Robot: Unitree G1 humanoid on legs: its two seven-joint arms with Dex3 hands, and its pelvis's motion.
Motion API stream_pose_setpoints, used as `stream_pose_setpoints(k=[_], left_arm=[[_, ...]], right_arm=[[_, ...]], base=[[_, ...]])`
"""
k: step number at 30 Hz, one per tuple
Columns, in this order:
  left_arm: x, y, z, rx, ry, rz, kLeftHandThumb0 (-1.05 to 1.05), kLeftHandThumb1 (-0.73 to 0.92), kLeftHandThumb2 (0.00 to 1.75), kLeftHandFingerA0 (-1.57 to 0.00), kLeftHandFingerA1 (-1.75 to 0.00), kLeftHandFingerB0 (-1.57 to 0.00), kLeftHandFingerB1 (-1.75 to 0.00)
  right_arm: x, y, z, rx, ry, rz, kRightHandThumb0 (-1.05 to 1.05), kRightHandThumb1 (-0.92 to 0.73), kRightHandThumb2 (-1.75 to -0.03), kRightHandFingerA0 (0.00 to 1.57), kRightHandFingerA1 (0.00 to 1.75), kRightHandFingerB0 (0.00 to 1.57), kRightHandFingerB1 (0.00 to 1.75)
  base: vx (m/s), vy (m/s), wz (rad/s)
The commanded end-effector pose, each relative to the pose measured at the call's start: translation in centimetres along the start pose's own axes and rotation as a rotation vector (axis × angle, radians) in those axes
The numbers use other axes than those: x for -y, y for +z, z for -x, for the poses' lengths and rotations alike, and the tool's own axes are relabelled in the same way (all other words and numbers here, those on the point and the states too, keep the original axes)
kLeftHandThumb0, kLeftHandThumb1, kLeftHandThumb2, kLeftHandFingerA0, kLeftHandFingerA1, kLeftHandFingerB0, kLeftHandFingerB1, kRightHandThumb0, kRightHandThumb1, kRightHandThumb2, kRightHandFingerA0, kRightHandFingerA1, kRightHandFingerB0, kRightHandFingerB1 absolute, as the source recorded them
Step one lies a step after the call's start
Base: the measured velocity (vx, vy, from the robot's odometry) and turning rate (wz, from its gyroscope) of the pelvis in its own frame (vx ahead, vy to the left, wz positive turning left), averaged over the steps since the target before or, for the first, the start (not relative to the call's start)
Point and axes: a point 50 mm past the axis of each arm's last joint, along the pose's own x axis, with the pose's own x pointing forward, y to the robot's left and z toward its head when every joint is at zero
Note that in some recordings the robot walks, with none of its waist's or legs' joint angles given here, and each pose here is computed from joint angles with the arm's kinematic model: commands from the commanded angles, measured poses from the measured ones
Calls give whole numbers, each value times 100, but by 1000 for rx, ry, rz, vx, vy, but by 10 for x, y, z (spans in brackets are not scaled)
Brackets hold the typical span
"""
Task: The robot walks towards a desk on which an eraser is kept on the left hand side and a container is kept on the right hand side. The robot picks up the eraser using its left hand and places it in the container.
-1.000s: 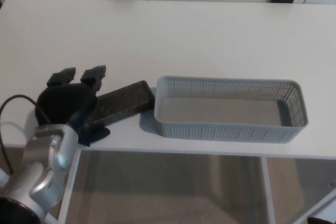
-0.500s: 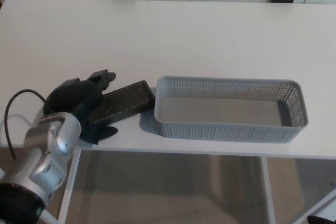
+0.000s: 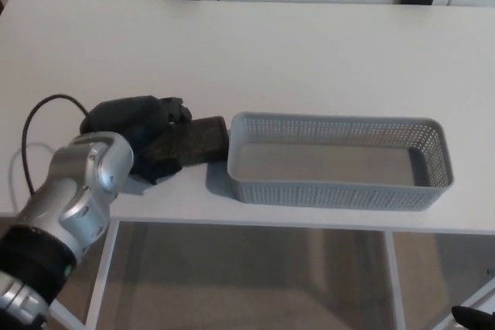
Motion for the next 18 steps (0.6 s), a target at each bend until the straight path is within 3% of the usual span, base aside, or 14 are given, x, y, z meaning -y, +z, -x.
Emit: stream_pose_setpoints(k=[1, 2, 3, 6, 7, 8, 9, 10, 12, 13, 14, 15, 17, 18], left_arm=[[27, -11, 5, -46, -93, -34, -26, 78, 47, -52, -175, -52, -102], [27, -12, 6, -45, -76, -15, -27, 83, 54, -54, -170, -49, -94], [26, -13, 7, -26, -43, 5, -29, 79, 59, -58, -164, -62, -58], [24, -16, 8, -5, -10, 35, -30, 78, 64, -60, -153, -61, -46], [24, -17, 8, -4, -4, 44, -30, 78, 64, -60, -153, -61, -46], [22, -18, 9, -10, 29, 93, -27, 77, 63, -62, -157, -67, -49], [21, -19, 9, -16, 38, 118, -27, 77, 63, -62, -157, -67, -49], [19, -21, 9, -26, 37, 167, -26, 78, 63, -65, -156, -67, -49], [15, -23, 11, -31, 76, 256, -24, 82, 64, -71, -148, -71, -53], [12, -24, 11, -42, 104, 306, -25, 82, 68, -72, -143, -73, -58], [9, -25, 11, -48, 125, 343, -25, 86, 65, -70, -144, -72, -65], [2, -27, 12, -49, 165, 407, -26, 86, 69, -73, -150, -70, -78], [-5, -28, 12, -48, 200, 465, -26, 86, 69, -73, -150, -70, -78], [-15, -29, 14, -59, 256, 523, -28, 85, 69, -83, -143, -74, -78]], right_arm=[[7, 0, 1, -15, -2, 13, -13, -47, -89, 35, 58, 21, 51], [7, 0, 1, -17, -1, 6, -15, -66, -59, 43, 42, 32, 37], [7, 0, 1, -14, 2, 5, -15, -66, -59, 43, 43, 32, 37], [8, -1, 0, -16, 3, -15, -14, -66, -59, 43, 43, 32, 37], [8, -1, 0, -17, 3, -19, -14, -66, -59, 43, 43, 32, 37], [8, -1, 0, -16, 5, -16, -13, -46, -89, 36, 58, 21, 51], [7, -1, 0, -15, 5, -18, -13, -46, -89, 36, 58, 21, 51], [7, -1, 0, -17, 3, -15, -15, -66, -59, 44, 43, 33, 37], [7, -1, 1, -20, 2, -3, -15, -66, -59, 44, 43, 33, 37], [7, -1, 0, -17, 3, 3, -13, -46, -89, 36, 58, 21, 51], [7, 0, 0, -16, 3, 4, -15, -66, -59, 44, 43, 33, 37], [8, 0, -1, -16, 4, 2, -13, -46, -89, 36, 58, 22, 51], [8, 0, -1, -19, 4, 0, -13, -46, -89, 36, 58, 22, 51], [9, 0, 0, -18, 0, 8, -13, -46, -88, 36, 58, 22, 51]], base=[[0, 0, 0], [0, 0, 0], [0, 0, 0], [0, 0, 0], [0, 0, 0], [0, 0, 0], [0, 0, 0], [0, 0, 0], [0, 0, 0], [0, 0, 0], [0, 0, 0], [0, 0, 0], [0, 0, 0], [0, 0, 0]])
